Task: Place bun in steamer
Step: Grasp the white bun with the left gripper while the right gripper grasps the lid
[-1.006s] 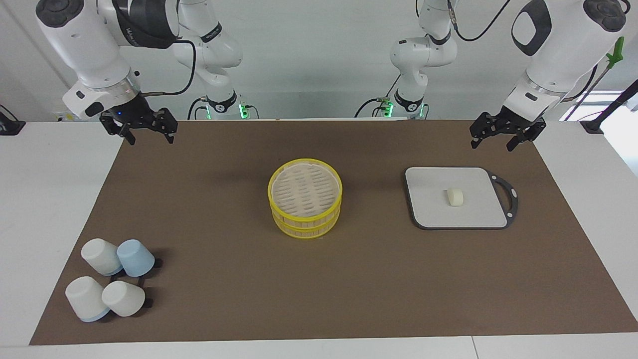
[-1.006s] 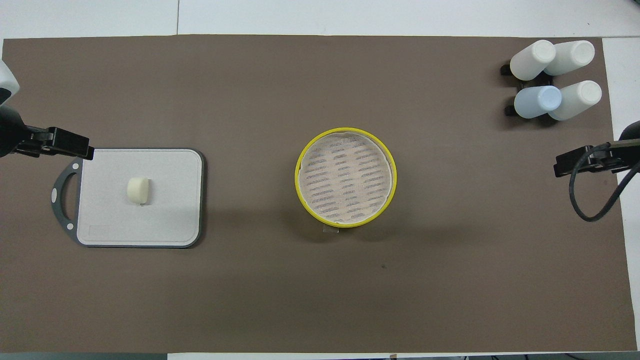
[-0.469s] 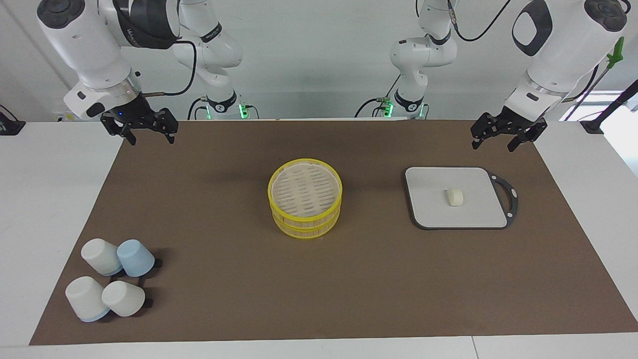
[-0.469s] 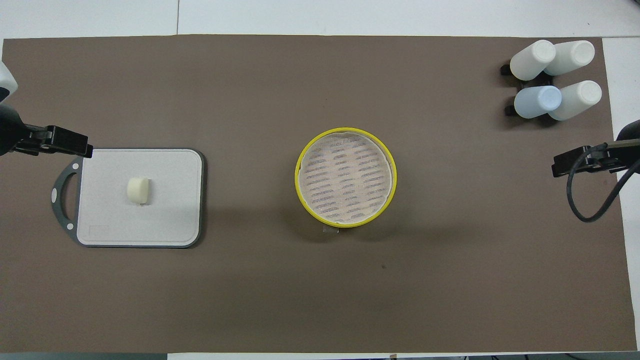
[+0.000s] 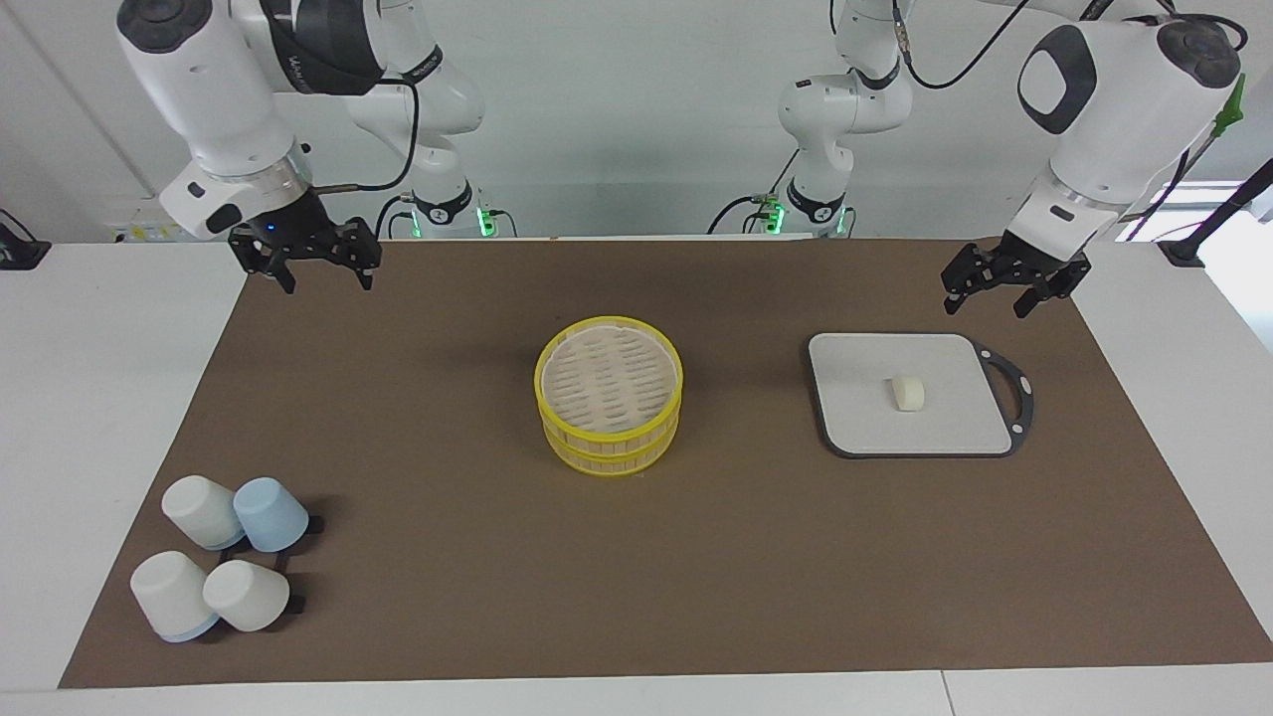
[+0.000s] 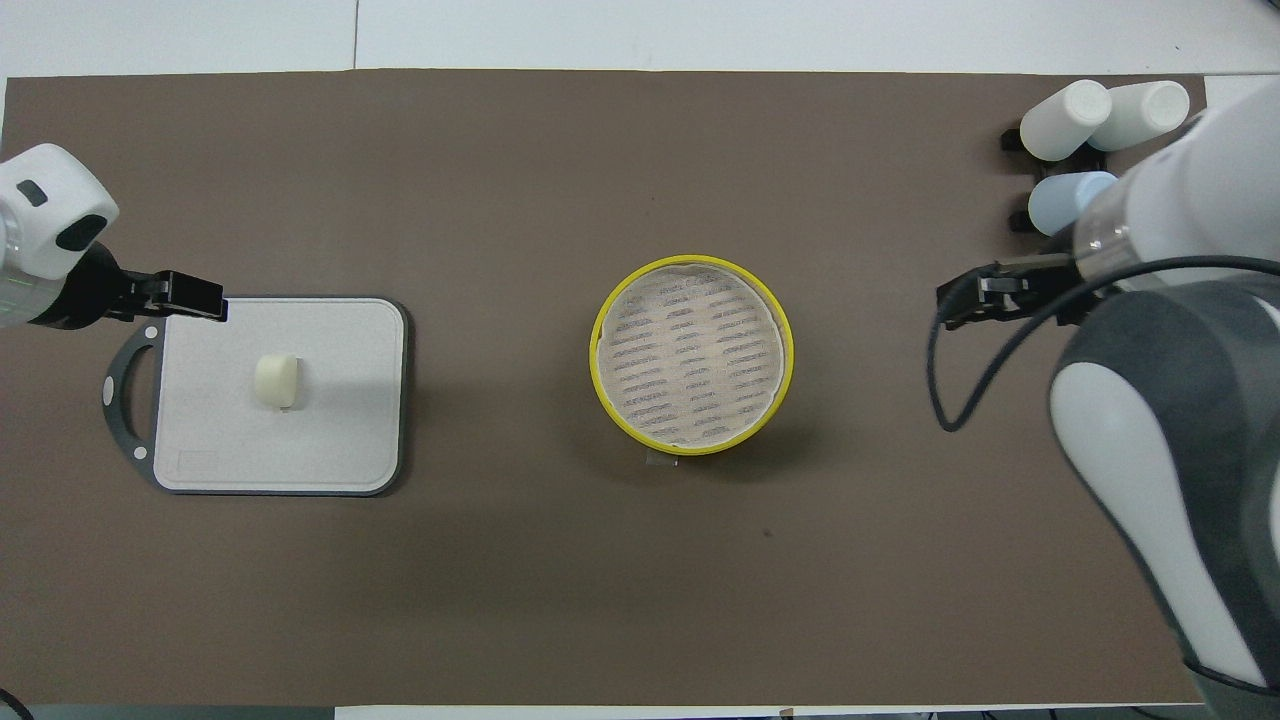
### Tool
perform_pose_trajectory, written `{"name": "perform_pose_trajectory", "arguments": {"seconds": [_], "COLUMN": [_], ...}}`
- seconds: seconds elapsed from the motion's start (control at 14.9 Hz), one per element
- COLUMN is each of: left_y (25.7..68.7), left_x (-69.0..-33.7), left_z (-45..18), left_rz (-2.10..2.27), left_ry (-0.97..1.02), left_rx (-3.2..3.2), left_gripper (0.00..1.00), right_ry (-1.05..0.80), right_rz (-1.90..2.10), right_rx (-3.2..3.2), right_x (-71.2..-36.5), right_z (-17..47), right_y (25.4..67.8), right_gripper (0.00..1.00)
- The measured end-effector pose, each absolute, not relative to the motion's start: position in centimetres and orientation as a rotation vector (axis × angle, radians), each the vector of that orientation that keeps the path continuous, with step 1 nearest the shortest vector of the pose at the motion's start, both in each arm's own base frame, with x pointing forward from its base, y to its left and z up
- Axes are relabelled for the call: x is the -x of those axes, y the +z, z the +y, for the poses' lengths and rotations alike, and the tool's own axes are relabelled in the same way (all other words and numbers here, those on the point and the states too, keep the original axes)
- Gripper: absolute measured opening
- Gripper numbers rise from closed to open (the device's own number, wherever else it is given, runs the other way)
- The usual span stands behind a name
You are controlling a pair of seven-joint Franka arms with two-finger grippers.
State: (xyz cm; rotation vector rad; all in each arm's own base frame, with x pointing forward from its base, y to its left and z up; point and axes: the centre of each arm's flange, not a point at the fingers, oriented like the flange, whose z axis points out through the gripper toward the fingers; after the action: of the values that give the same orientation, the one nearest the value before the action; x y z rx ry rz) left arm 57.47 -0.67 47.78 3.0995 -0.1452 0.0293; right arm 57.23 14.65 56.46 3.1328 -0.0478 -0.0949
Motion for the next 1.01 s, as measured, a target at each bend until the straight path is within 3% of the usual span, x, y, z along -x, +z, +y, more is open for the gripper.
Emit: {"name": "perform_pose_trajectory", "arguments": {"seconds": [0.2,0.54,0.74,1.01], "left_y": [43.5,38.4,36.4,33.2], "left_x": [-56.8,-55.9,-56.0,-55.3], "left_z": [0.0,0.0,0.1,-0.1], "left_rz": [-0.134,-0.135,-0.134,-0.140], "left_ry": [0.059,0.050,0.053,0.031], "left_rx": [-3.116,-3.119,-3.120,-3.120], "left_gripper": [1.00,1.00,1.00,0.95], "right_ry": [-0.127,-0.140,-0.086,0.033], "right_rz": [-0.194,-0.345,-0.376,-0.281], "right_rx": [-3.125,-3.106,-3.103,-3.105], "right_x": [-58.3,-56.0,-54.7,-55.4], "right_z": [26.3,40.4,45.2,46.1], "right_y": [52.5,46.5,43.8,42.4], "right_gripper": [1.00,1.00,1.00,1.00]}}
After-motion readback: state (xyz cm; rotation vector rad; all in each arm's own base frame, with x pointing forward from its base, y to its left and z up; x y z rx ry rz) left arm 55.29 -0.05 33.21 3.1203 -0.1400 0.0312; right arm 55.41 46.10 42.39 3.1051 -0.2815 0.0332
